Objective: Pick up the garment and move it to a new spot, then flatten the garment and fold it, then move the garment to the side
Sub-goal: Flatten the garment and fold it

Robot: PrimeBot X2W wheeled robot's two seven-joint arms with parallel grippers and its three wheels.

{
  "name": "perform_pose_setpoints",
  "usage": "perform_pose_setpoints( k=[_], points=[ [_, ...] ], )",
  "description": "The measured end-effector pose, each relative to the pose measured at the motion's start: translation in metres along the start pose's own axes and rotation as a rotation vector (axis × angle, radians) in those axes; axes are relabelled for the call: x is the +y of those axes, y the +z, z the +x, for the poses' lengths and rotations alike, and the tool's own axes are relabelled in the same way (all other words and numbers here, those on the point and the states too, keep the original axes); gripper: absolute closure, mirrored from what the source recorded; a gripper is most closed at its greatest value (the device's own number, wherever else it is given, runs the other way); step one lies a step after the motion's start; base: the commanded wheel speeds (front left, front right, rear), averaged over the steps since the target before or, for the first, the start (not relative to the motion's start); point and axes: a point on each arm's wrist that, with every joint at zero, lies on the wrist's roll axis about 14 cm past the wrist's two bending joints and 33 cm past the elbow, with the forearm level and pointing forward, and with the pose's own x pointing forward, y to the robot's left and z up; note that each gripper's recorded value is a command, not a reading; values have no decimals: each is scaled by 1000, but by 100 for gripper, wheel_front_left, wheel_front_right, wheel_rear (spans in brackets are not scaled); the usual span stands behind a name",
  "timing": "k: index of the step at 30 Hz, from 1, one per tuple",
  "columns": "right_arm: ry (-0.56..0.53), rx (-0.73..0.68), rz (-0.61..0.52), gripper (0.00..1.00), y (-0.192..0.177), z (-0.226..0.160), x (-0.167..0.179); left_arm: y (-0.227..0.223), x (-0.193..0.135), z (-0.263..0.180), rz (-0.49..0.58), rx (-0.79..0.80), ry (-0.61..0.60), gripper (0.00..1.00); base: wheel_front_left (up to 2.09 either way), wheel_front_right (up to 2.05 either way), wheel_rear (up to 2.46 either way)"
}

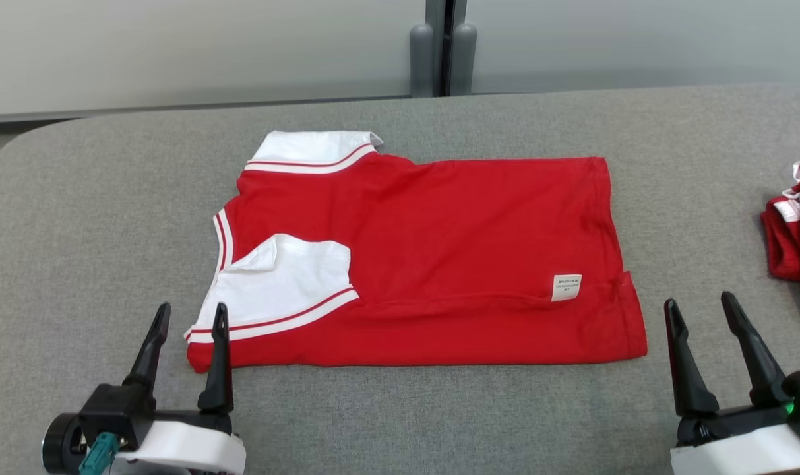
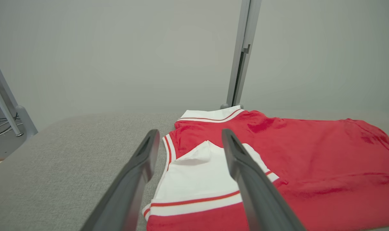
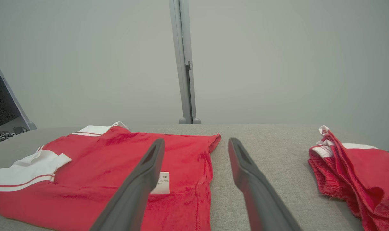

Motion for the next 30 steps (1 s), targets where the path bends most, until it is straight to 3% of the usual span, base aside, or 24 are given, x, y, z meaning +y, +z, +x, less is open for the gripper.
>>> perform_pose_setpoints(
  k=[23, 30],
  points=[
    [-6, 23, 21, 0, -2, -18, 3, -11, 6, -19, 0, 74, 9, 0, 0, 0, 0],
    [-11, 150, 55, 0, -42, -9, -1, -53, 7, -10, -53, 232, -1, 0, 0, 0, 0]
  ],
)
